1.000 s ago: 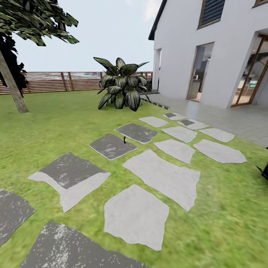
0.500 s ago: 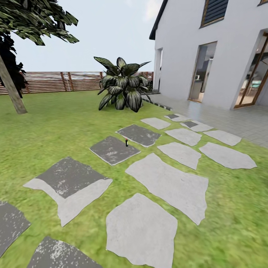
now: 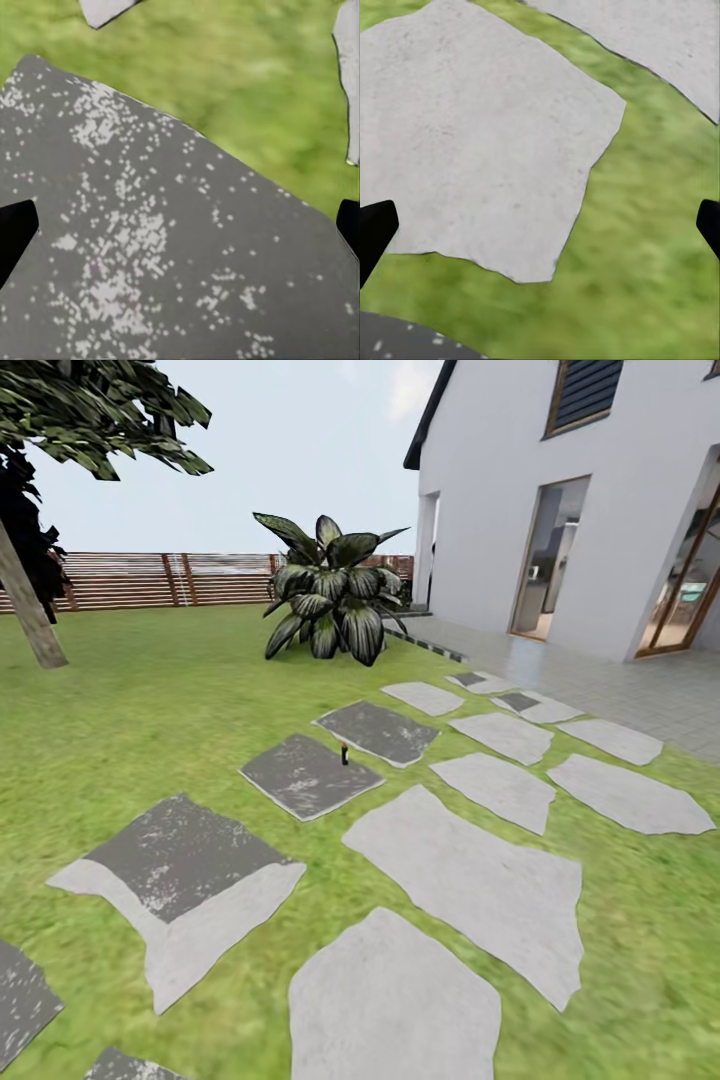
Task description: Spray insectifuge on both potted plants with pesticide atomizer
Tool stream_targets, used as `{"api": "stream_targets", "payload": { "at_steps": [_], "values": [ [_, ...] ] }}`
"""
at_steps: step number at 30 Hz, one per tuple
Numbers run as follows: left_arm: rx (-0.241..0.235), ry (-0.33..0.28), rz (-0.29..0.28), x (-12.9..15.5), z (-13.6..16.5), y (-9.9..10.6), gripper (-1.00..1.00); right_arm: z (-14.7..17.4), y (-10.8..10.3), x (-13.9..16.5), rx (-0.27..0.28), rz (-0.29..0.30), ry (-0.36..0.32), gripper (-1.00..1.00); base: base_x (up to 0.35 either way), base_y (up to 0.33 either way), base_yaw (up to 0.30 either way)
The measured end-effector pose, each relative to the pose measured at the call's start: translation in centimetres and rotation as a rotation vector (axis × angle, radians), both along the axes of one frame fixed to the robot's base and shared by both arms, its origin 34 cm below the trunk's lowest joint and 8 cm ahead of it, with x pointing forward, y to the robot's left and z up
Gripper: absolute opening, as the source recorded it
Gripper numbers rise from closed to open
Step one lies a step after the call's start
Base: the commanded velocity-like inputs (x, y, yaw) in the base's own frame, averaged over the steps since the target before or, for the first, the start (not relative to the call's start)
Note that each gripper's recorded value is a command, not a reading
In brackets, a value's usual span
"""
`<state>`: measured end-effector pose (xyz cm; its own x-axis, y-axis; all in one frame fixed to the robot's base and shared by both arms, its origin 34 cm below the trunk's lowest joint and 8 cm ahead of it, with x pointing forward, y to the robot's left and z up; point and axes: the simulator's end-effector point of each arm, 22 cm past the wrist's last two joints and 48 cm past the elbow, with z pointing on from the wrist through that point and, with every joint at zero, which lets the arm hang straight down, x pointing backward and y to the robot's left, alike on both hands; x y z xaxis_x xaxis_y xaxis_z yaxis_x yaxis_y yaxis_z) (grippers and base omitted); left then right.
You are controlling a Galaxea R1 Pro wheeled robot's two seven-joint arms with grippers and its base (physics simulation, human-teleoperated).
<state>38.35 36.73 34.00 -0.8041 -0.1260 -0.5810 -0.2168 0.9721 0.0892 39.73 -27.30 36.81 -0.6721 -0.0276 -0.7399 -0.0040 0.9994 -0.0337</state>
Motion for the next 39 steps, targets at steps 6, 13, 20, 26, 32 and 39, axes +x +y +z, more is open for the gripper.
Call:
{"api": "stream_targets", "payload": {
  "at_steps": [6,13,20,26,32,39],
  "values": [
    [0.000,-0.001,0.000,0.02,0.01,0.00,1.00,0.00,0.00,0.00,0.000,0.000,0.000,1.00,0.324,0.104,0.000],
    [0.000,-0.001,0.000,0.04,0.02,0.01,1.00,0.00,0.00,0.00,0.000,0.000,0.000,1.00,0.325,0.101,0.000],
    [0.001,-0.001,0.000,0.02,0.02,0.06,1.00,0.00,0.00,0.00,0.000,0.000,0.000,1.00,0.328,0.095,0.000],
    [0.000,-0.001,0.000,0.02,0.02,0.03,1.00,0.00,0.00,0.00,0.001,-0.001,0.000,1.00,0.329,0.091,0.000],
    [0.000,-0.001,0.000,0.02,0.01,0.01,1.00,0.07,0.20,0.12,0.004,0.003,-0.003,1.00,0.330,0.090,0.000],
    [0.001,-0.001,0.000,0.02,0.02,0.04,1.00,0.04,0.26,0.07,0.006,0.005,-0.002,1.00,0.330,0.090,0.000]
  ]
}}
